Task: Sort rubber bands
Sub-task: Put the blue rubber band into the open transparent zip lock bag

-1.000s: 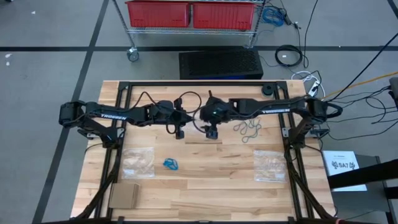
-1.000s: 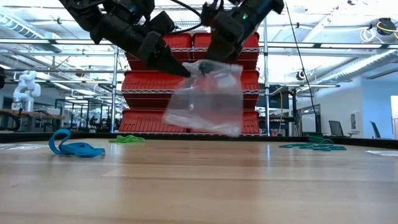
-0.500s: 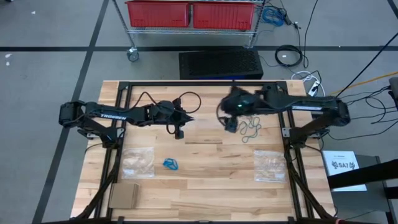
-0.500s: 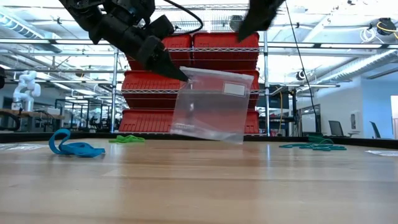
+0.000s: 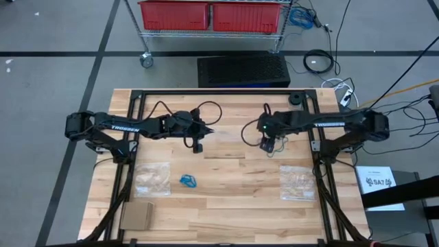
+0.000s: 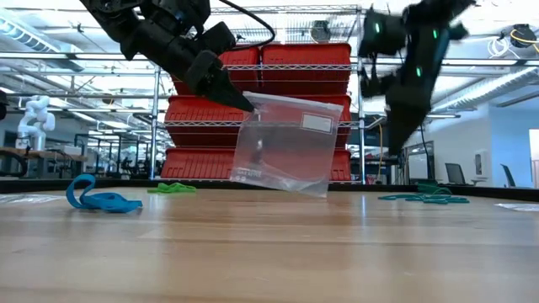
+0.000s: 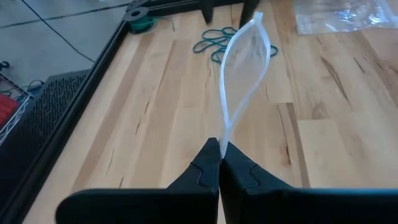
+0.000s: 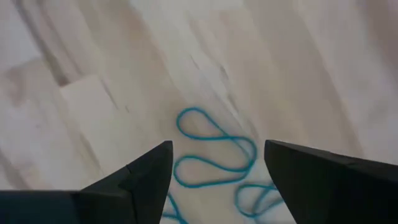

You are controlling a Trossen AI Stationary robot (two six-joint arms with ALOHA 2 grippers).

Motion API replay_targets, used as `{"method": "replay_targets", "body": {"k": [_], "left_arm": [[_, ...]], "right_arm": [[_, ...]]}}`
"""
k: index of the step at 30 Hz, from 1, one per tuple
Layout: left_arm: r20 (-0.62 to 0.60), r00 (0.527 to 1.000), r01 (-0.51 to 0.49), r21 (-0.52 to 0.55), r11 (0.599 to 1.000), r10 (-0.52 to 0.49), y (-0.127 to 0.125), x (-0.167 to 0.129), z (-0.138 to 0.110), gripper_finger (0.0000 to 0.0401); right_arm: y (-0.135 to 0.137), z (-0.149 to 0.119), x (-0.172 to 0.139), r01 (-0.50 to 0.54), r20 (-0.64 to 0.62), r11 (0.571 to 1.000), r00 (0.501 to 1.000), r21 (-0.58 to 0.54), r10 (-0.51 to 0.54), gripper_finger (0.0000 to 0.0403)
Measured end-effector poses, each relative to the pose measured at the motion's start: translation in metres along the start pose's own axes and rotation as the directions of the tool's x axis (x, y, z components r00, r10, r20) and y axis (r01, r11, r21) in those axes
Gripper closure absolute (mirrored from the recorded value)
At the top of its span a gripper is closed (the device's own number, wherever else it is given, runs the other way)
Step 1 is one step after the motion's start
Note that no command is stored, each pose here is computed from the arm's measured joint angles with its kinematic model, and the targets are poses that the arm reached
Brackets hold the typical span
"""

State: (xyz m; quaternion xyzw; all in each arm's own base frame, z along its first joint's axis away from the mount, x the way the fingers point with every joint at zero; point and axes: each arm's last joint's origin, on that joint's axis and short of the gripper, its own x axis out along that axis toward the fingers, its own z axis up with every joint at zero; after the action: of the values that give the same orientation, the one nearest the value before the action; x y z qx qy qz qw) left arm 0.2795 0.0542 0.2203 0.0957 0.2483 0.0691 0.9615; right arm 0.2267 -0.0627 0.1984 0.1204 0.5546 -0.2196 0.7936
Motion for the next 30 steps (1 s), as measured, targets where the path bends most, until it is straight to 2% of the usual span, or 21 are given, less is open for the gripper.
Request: {"method": "replay_targets", "body": {"k": [5,11,17,26,28,30], "left_arm": [[0.000,1.000,0.000,0.001,1.000,0.000,0.000,0.000,0.000,0.0401],[-0.002,1.000,0.000,0.006,1.000,0.000,0.000,0.000,0.000,0.0401],[-0.005,1.000,0.001,0.006,1.000,-0.001,0.000,0.000,-0.001,0.0401],[-0.006,1.000,0.002,0.006,1.000,-0.002,0.000,0.000,-0.001,0.0401],[-0.006,1.000,0.002,0.006,1.000,-0.002,0.000,0.000,-0.001,0.0401],[-0.006,1.000,0.002,0.006,1.000,-0.002,0.000,0.000,-0.001,0.0401]], "right_arm": [[-0.025,-0.013,0.024,0.035,-0.009,0.996,0.999,0.083,-0.035,0.0160],[-0.041,-0.017,0.035,0.059,-0.015,0.996,0.998,0.066,-0.058,0.0187],[-0.042,-0.023,0.049,0.051,-0.050,0.997,0.998,0.052,-0.048,0.0221],[-0.040,-0.021,0.070,0.005,-0.098,1.000,0.995,0.024,-0.002,0.0233],[-0.039,-0.021,0.071,0.000,-0.100,1.000,0.995,0.011,0.002,0.0250],[-0.039,-0.020,0.070,-0.006,-0.091,1.000,0.996,0.002,0.006,0.0284]]}}
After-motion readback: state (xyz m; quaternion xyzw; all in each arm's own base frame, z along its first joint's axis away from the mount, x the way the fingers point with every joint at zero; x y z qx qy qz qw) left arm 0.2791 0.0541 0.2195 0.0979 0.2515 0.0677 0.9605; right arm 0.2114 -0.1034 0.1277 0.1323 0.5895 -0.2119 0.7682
